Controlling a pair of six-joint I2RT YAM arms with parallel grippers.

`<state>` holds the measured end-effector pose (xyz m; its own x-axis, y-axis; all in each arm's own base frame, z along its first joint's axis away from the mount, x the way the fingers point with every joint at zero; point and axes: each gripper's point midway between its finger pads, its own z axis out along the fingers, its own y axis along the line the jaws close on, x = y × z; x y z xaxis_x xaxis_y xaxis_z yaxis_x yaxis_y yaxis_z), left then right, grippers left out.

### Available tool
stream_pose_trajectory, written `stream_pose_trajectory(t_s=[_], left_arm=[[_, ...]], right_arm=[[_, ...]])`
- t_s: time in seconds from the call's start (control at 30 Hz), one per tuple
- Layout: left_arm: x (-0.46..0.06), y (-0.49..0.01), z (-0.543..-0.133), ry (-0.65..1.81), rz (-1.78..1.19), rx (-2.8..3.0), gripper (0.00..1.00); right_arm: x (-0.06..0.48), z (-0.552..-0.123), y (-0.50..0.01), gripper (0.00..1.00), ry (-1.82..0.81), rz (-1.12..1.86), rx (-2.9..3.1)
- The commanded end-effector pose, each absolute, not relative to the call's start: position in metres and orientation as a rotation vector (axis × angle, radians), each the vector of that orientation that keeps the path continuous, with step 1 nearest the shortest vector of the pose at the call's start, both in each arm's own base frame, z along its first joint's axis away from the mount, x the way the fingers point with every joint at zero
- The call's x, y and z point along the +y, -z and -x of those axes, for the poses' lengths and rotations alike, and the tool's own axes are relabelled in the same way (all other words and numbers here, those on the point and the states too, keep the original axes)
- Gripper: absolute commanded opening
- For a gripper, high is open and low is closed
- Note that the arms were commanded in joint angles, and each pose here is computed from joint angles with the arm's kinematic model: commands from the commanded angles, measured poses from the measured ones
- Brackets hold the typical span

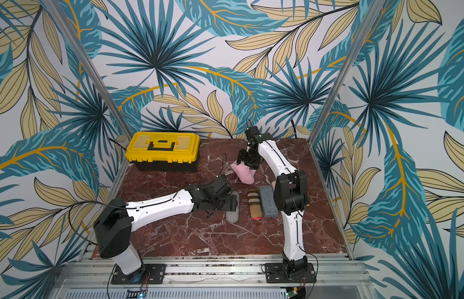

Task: Wipe the eyeglass case
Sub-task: Place the cleaning item at the center of the board.

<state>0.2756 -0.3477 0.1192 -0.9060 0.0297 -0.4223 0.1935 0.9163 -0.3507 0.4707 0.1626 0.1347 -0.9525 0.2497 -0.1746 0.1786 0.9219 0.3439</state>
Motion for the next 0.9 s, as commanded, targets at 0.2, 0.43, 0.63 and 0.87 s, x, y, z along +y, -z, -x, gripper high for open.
stream_pose_trajectory(t_s=[0.2, 0.43, 0.63, 0.87], left_arm=[[-0.393, -0.185, -0.356, 0.782, -0.409, 2.335, 0.37], [-0.411, -0.166, -0.389, 1.037, -0.482, 2.211, 0.34], [-0.402, -0.108, -0.424, 1.043, -0.41, 2.332, 0.3], [-0.352, -0.04, -0.455, 0.949, -0.098, 2.515, 0.28]], right_arm=[[0.181, -0.46, -0.11, 0.68, -0.644, -0.411, 2.949], [0.201, -0.463, -0.098, 0.68, -0.819, -0.458, 2.963], [0.199, -0.458, -0.077, 0.68, -0.798, -0.496, 3.011], [0.206, -0.458, -0.077, 0.68, -0.872, -0.49, 3.02]])
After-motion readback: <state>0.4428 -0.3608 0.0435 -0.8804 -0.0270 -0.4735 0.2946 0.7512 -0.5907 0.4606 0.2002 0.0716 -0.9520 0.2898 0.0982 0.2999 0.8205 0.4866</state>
